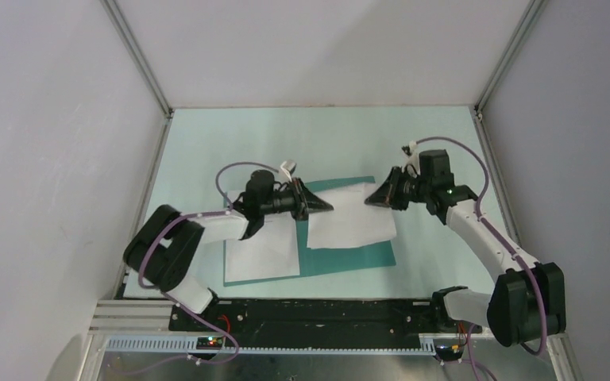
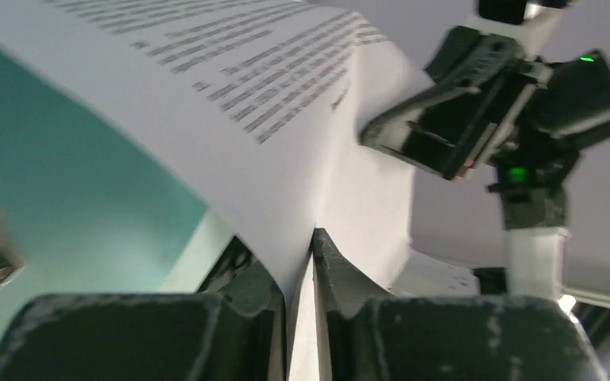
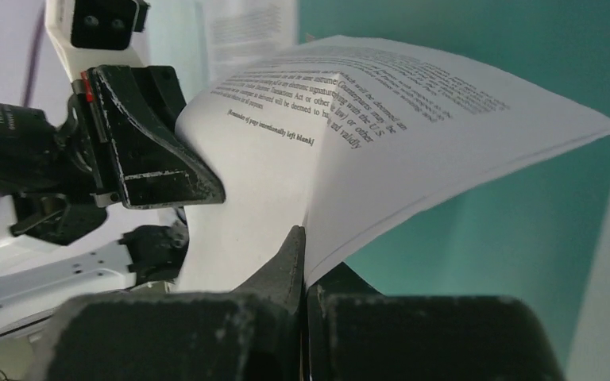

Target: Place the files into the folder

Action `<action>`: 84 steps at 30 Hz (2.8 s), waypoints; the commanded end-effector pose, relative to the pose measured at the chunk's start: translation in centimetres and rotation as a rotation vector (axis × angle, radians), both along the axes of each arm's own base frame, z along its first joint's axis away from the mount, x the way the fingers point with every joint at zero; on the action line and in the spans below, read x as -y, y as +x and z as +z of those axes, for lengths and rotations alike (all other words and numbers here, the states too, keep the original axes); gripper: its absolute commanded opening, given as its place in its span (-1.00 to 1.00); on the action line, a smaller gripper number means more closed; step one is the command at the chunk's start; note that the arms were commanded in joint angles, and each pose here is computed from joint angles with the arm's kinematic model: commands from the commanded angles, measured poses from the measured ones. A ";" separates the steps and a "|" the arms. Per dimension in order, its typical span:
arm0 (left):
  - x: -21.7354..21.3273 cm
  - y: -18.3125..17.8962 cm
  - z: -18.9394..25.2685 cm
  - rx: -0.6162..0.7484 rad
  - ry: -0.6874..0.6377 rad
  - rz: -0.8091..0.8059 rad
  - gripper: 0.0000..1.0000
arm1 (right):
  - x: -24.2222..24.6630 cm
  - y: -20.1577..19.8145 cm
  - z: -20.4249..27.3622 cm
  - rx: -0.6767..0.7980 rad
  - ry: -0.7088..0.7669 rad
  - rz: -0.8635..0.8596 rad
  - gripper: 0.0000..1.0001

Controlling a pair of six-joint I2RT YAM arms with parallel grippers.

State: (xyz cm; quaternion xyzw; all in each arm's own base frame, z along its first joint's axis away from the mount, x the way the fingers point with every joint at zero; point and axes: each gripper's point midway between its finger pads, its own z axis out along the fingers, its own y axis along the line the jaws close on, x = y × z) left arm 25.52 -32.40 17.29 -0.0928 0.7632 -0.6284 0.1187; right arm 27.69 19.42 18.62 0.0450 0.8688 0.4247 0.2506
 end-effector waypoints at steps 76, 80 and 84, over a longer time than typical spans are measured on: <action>-14.2 1.0 -16.7 0.012 1.281 0.091 -1.00 | 1.9 0.8 -16.7 -0.272 -0.287 -0.208 -1.00; -14.2 1.1 -16.6 0.019 1.283 0.084 -1.00 | 1.0 1.1 -16.5 -0.268 -0.302 -0.191 -1.00; -14.0 1.1 -16.6 0.020 1.281 0.077 -1.00 | 0.3 1.6 -16.2 -0.260 -0.317 -0.191 -1.00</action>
